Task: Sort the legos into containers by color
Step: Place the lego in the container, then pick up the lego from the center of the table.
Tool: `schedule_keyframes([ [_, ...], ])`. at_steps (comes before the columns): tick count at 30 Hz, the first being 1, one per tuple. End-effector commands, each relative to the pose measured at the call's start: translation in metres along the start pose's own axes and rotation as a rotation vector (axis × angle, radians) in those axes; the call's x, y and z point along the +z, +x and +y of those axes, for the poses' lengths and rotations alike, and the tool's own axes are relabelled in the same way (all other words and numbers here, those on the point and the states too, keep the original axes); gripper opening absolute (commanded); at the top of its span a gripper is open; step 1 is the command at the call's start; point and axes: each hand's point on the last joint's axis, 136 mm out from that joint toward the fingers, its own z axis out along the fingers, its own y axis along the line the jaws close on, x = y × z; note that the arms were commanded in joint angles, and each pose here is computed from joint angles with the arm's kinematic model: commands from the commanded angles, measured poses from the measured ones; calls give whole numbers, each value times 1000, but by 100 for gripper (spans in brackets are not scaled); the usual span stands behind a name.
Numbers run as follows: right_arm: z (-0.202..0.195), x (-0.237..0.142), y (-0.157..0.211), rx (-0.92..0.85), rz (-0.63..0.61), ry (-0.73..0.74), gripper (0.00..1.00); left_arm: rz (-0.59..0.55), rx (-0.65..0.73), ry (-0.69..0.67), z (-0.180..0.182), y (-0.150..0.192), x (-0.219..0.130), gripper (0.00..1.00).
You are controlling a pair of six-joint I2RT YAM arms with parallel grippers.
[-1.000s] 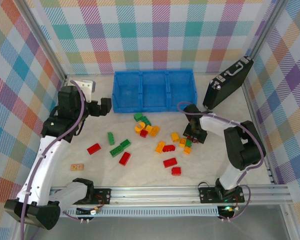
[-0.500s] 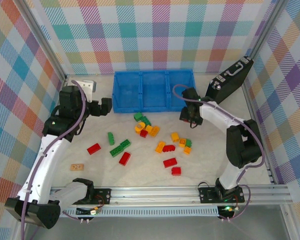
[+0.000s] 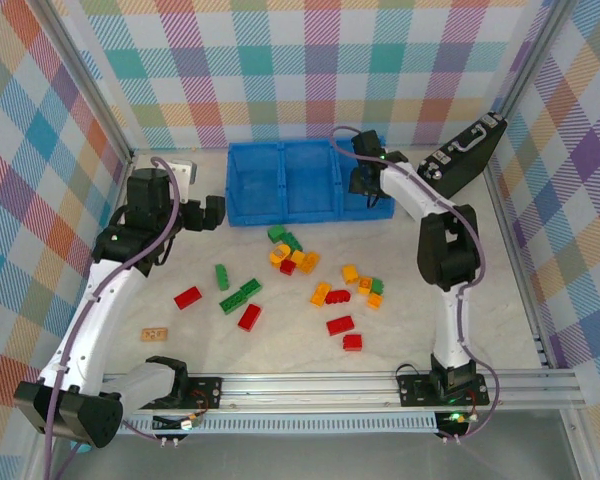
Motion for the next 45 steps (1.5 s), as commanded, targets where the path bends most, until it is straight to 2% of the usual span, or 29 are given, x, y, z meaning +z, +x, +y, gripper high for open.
schedule_keyframes([
  [1, -7, 9, -7, -42, 8, 56, 61, 16, 23, -14, 0, 5, 2, 100],
  [8, -4, 20, -4, -44, 22, 60, 69, 19, 24, -15, 1, 5, 3, 100],
  [19, 2, 12, -5, -26, 11, 12, 76, 32, 21, 0, -2, 5, 2, 100],
  [27, -1, -40, 1, 0, 0, -39, 76, 26, 15, 6, -3, 1, -2, 100],
  [31, -3, -73, 33, 38, 33, -74, 76, 26, 7, -17, 1, -1, -2, 100],
  [34, -4, -88, 72, 66, 79, -103, 76, 22, 0, -26, 2, -2, -2, 100],
  [41, -2, -102, 170, 103, 216, -193, 75, -34, -8, 42, -9, -10, -14, 100],
  [45, 0, -108, 206, 70, 272, -203, 75, -83, -51, -2, -1, -21, -27, 100],
])
